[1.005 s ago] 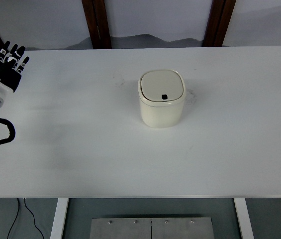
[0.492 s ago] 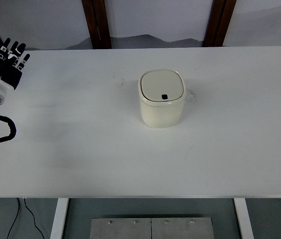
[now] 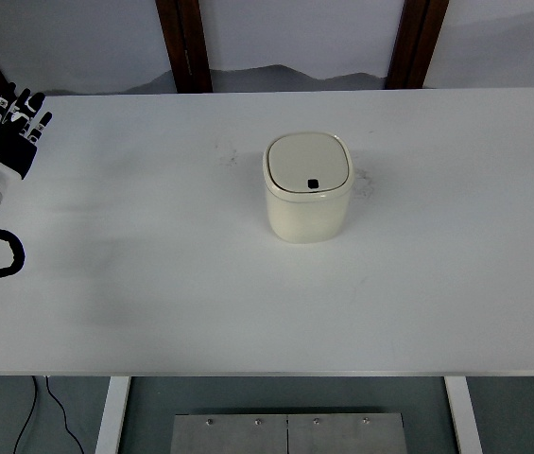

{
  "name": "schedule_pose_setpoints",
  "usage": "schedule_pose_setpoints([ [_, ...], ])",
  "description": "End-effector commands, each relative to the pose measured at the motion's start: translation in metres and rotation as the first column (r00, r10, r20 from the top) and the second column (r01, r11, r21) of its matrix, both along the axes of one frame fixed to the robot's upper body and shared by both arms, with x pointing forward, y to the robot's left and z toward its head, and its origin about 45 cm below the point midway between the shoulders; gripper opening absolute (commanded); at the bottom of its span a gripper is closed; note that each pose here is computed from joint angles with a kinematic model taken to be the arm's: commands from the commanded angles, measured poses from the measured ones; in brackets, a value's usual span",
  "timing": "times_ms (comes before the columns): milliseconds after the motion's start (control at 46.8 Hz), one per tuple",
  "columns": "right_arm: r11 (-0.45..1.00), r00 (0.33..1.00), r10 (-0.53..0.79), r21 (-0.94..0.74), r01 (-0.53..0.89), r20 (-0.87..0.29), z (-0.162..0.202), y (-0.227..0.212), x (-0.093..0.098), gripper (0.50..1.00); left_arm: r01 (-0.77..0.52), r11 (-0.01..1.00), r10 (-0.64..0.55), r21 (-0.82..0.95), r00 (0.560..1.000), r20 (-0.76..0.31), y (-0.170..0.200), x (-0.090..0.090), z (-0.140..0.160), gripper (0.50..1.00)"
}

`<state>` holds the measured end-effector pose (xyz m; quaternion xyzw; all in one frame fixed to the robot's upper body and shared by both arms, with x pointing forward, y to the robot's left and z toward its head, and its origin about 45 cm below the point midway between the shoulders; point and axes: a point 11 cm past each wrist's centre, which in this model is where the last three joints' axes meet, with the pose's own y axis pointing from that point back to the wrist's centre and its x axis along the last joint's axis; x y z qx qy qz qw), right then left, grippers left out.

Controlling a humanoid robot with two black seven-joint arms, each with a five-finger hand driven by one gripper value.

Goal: Open trash can

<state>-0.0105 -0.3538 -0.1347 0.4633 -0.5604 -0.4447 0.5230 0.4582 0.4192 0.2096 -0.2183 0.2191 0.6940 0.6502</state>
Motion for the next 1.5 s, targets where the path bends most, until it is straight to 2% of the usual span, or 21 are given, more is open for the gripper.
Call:
schedule_pose_setpoints([
  [0,1.0,1.0,-0.001,0.0,0.001,0.0,0.0,0.0,0.0,0.991,-0.002,1.0,0.002,0.005,1.0,0.013,0.002,0.002,0.006,1.0],
  [150,1.0,1.0,0.0,0.0,0.0,0.0,0.0,0.0,0.0,0.991,0.041,0.998,-0.043,0.038,0.999,0.033,-0.009,0.015,0.026,1.0],
  [321,1.0,1.0,0.0,0.0,0.0,0.0,0.0,0.0,0.0,0.991,0.131,0.967,-0.132,0.216,0.991,-0.012,-0.039,0.035,0.052,1.0],
  [428,1.0,1.0,0.0,0.0,0.0,0.0,0.0,0.0,0.0,0.991,0.204,0.941,-0.211,0.27,0.977,-0.004,-0.062,0.044,0.072,1.0],
  [577,1.0,1.0,0.0,0.0,0.0,0.0,0.0,0.0,0.0,0.991,0.319,0.877,-0.341,0.36,0.94,-0.003,-0.093,0.047,0.106,1.0],
  [727,1.0,1.0,0.0,0.0,0.0,0.0,0.0,0.0,0.0,0.991,0.449,0.737,-0.474,0.506,0.876,-0.086,-0.134,0.047,0.123,1.0],
  [919,1.0,1.0,0.0,0.0,0.0,0.0,0.0,0.0,0.0,0.991,0.553,0.533,-0.563,0.64,0.797,-0.22,-0.167,0.043,0.133,1.0],
  [1133,1.0,1.0,0.0,0.0,0.0,0.0,0.0,0.0,0.0,0.991,0.605,0.249,-0.61,0.757,0.705,-0.363,-0.204,0.037,0.145,1.0],
  [1304,1.0,1.0,0.0,0.0,0.0,0.0,0.0,0.0,0.0,0.991,0.6,0.084,-0.66,0.796,0.632,-0.407,-0.242,0.029,0.154,1.0],
  [1475,1.0,1.0,-0.001,0.0,0.001,0.0,0.0,0.0,0.0,0.991,0.623,-0.108,-0.689,0.775,0.515,-0.51,-0.283,0.01,0.153,1.0],
])
